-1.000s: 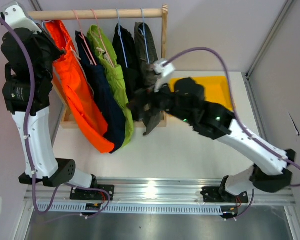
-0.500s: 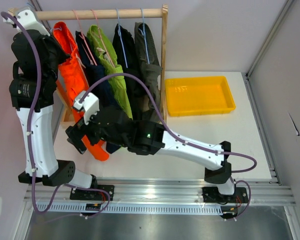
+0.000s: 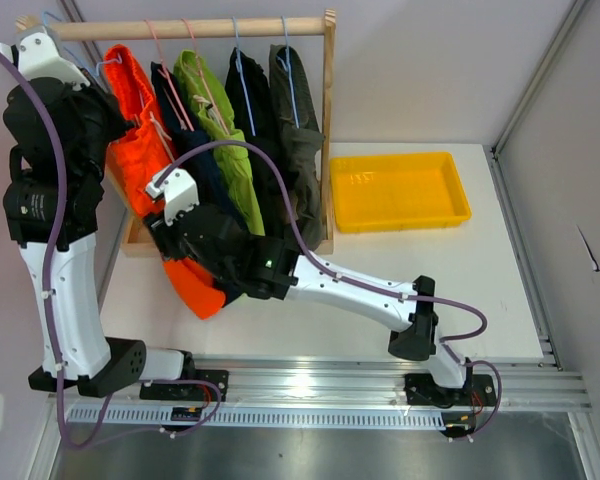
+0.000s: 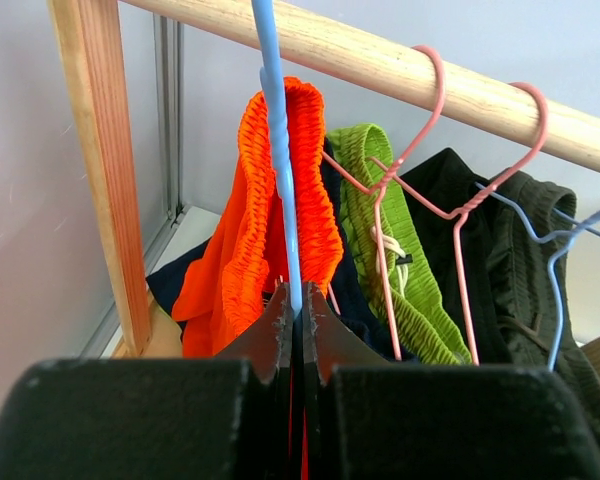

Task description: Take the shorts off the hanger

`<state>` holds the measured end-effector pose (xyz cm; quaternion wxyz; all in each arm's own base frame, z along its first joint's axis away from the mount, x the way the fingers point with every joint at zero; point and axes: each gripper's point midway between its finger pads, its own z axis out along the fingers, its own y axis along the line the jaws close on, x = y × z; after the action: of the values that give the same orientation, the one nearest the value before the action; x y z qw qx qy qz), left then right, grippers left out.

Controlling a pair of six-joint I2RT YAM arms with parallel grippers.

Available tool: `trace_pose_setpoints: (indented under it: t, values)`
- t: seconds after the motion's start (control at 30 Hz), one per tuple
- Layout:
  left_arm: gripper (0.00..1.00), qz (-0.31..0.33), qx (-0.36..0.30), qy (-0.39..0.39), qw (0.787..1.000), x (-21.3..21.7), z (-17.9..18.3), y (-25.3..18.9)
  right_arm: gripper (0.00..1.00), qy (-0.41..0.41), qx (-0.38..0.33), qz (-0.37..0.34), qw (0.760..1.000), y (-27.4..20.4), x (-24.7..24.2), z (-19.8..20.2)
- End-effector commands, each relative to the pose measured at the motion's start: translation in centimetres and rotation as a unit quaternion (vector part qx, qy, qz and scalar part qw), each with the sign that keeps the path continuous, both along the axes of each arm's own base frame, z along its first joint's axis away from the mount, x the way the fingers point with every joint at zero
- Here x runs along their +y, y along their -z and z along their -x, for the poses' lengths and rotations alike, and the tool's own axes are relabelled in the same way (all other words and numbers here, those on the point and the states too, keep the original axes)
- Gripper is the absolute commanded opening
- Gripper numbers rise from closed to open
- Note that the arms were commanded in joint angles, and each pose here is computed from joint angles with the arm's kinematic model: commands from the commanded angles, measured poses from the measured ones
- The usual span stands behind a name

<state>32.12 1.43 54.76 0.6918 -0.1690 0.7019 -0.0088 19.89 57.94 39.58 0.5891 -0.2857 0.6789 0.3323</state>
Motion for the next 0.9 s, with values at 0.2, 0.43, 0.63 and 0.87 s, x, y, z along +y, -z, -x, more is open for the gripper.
trace_pose_setpoints:
  t: [0.2, 0.43, 0.63, 0.87]
  values:
    - [0.00, 0.017, -0.084, 0.001, 0.996, -0.1, 1.1, -4.3, 0.00, 0.037, -0.004, -0.008, 0.999, 0.3, -0.4, 2.2]
    - [0.00, -0.001, -0.092, -0.060, 0.994, 2.0, 0.2, -5.2, 0.00, 0.032, 0.021, 0.039, 0.998, 4.8, -3.0, 10.2]
    - [0.00, -0.011, -0.081, -0.078, 0.994, 2.5, -1.8, -5.0, 0.00, 0.035, 0.059, 0.052, 0.996, 8.9, -5.9, 15.7]
    - [0.00, -0.015, -0.044, -0.034, 0.998, 0.6, -1.9, -2.8, 0.00, 0.041, 0.060, 0.036, 0.997, 8.7, -5.4, 13.3]
